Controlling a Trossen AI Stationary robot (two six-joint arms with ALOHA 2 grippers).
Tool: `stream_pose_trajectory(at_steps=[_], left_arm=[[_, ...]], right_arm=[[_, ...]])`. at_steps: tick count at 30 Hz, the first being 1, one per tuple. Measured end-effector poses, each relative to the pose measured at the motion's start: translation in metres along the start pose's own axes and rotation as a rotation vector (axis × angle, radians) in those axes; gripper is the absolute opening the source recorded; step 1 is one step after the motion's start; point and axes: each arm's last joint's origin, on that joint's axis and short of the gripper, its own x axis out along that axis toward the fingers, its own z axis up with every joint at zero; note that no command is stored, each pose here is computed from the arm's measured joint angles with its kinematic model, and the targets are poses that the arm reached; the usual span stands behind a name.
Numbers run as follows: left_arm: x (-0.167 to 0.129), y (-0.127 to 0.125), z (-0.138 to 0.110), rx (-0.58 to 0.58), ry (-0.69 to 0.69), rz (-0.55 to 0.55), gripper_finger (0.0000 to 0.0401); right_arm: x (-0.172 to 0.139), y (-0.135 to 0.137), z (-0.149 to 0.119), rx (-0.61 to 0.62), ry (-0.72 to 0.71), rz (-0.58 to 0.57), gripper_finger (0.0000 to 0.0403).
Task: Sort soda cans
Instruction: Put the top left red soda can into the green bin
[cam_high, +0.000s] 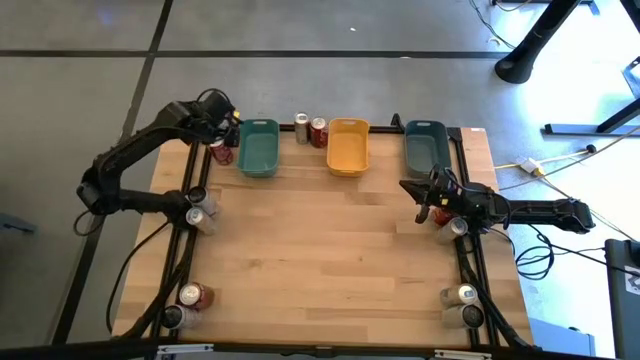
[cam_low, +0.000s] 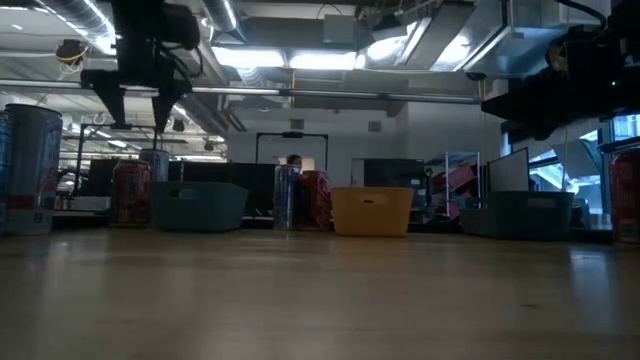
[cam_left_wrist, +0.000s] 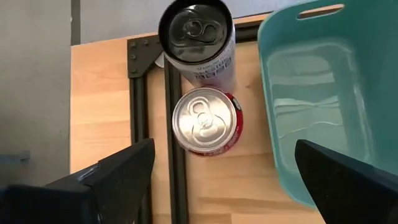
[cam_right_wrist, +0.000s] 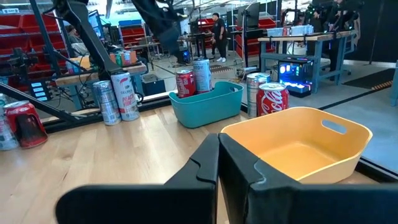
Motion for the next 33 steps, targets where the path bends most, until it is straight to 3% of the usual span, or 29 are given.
stream_pose_trajectory(at_steps=[18, 26, 33], left_arm=[[0.043, -0.008, -0.013, -0.102, -0.048, 0.056, 0.0375], [0.063, -0.011, -0.021, -0.170, -0.134, 0.095, 0.0375], [0.077, -0.012, -0.032, -0.152, -0.128, 0.096, 0.0375]], right_arm=[[0.000, 0.000, 0.000, 0.001, 0.001, -0.011, 0.0010], [0.000, -0.001, -0.002, 0.014, 0.022, -0.014, 0.0010], [0.000, -0.001, -0.002, 0.014, 0.021, -0.013, 0.0010]])
